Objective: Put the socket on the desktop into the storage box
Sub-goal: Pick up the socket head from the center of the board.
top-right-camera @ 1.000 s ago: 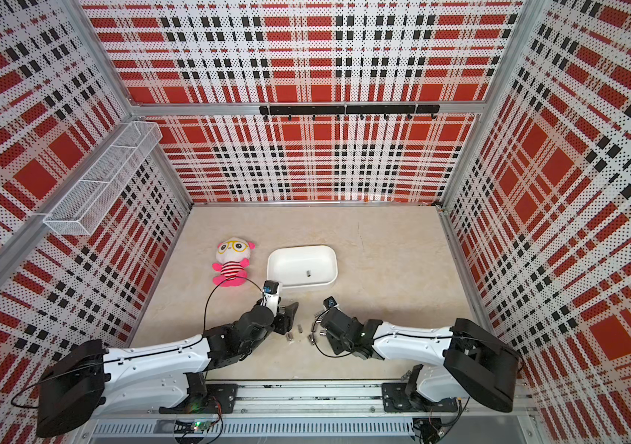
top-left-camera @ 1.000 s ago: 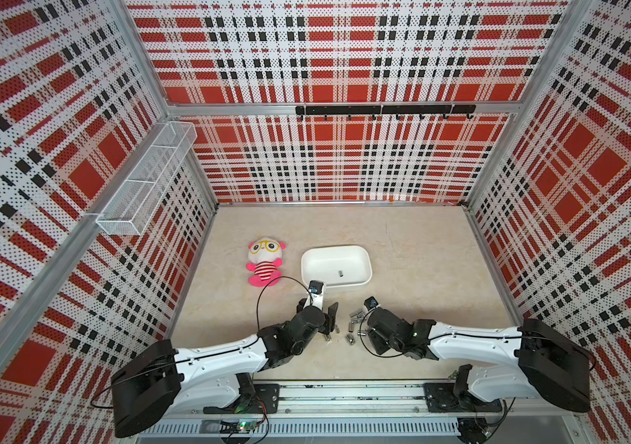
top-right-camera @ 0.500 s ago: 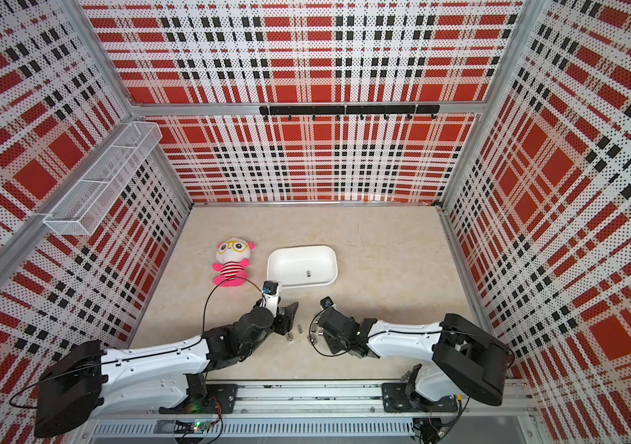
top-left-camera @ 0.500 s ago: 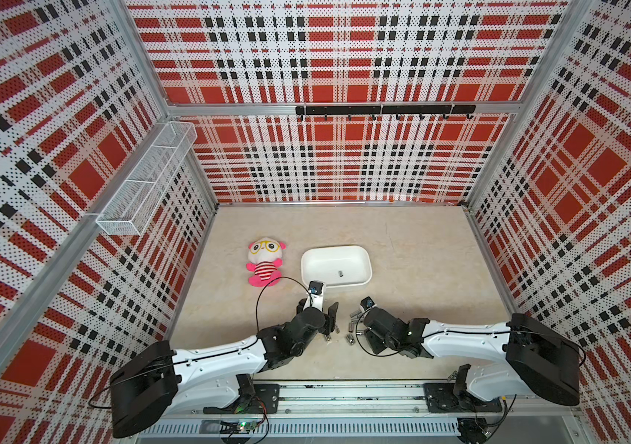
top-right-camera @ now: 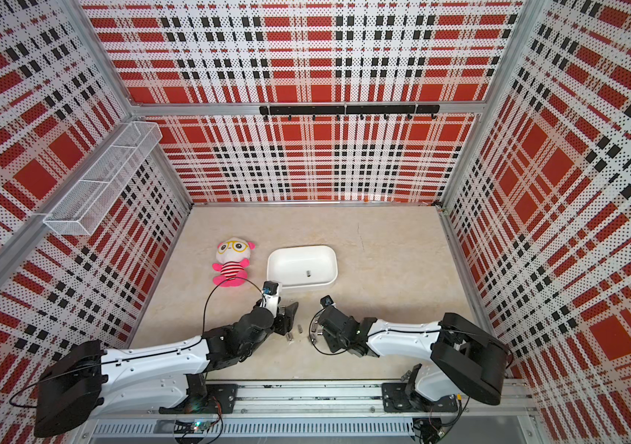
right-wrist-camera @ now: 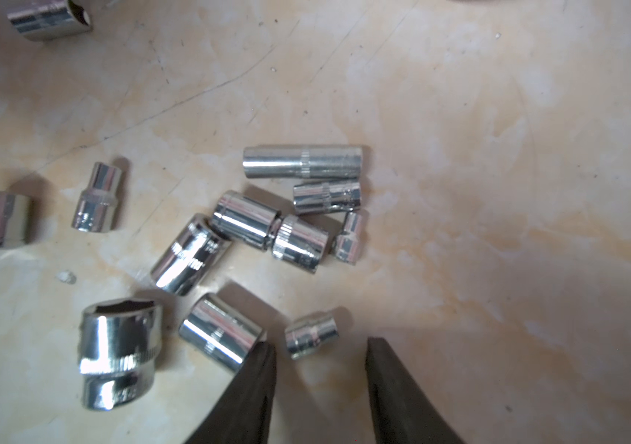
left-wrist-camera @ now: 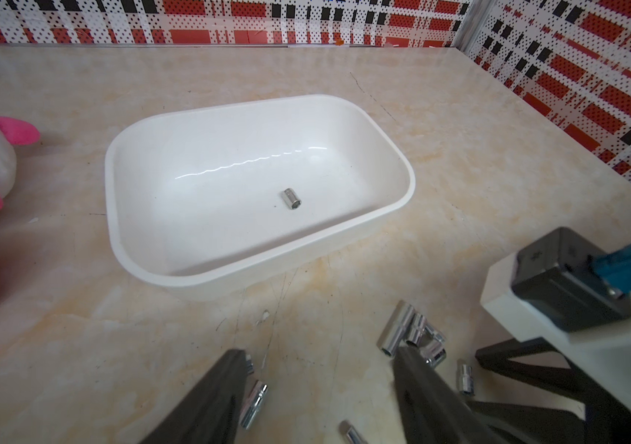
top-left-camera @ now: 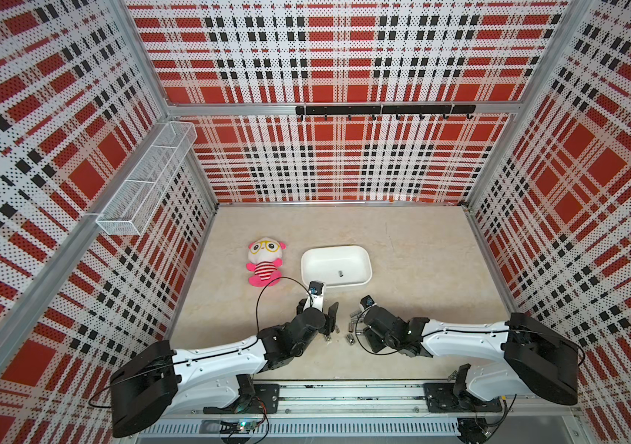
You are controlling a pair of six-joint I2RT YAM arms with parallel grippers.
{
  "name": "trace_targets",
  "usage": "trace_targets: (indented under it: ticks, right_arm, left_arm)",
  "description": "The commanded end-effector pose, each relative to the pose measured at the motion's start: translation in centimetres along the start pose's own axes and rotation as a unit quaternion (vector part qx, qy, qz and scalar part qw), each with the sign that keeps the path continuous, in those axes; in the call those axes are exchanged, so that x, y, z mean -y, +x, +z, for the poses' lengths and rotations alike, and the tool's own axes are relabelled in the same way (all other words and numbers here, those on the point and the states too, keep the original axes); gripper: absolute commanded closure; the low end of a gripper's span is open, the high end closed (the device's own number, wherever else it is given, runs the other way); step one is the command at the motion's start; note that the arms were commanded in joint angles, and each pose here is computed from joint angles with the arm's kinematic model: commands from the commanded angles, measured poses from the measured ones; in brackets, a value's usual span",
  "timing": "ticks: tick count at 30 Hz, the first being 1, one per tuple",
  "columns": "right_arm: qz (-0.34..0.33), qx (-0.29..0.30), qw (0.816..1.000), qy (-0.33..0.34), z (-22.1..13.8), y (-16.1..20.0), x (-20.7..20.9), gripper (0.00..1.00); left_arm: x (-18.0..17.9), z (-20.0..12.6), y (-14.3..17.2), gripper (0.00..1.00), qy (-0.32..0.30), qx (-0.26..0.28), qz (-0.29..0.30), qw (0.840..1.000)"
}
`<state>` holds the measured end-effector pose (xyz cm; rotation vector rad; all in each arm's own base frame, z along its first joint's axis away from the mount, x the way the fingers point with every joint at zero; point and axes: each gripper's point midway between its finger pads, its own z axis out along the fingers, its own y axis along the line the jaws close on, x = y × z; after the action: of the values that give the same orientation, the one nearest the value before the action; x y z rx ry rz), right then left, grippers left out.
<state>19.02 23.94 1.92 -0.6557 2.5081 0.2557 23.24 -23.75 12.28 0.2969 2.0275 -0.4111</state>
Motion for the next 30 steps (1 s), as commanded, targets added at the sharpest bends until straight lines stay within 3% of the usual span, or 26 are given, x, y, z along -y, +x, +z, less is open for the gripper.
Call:
trace_targets:
  ticks: [1,30]
  right_arm:
    - [0.008,-0.005,1.000,-0.002,0.37,0.08,0.13,0.56]
    - [0.020,-0.028,0.999,-0.009,0.91,0.88,0.27,0.68]
  left_arm:
    - [0.56,-0.32,-1.38,0.33,0.005,0.017,-0.002,1.000]
    - [0.53,-0.25,-1.28,0.33,0.002,0.016,0.000,1.000]
